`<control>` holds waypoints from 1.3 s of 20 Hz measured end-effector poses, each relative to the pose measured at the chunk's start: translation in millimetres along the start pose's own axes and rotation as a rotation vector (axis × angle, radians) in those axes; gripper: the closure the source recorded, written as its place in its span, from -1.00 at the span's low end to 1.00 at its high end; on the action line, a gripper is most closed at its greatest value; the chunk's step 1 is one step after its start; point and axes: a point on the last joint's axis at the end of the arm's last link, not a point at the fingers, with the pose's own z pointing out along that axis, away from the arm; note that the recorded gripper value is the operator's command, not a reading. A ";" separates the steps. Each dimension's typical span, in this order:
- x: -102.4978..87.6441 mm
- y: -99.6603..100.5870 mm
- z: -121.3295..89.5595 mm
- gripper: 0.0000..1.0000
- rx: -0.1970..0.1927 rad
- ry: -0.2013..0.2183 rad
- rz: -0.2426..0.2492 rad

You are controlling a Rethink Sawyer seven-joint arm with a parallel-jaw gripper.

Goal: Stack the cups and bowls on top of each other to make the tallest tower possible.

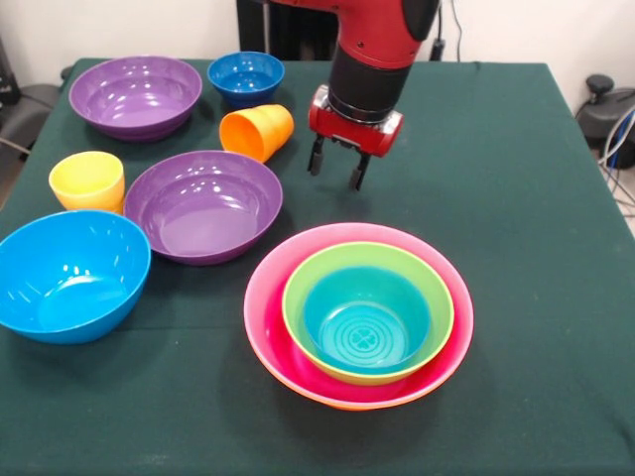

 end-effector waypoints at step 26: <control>4.6 -36.6 -6.7 -1.00 -0.059 0.197 0.116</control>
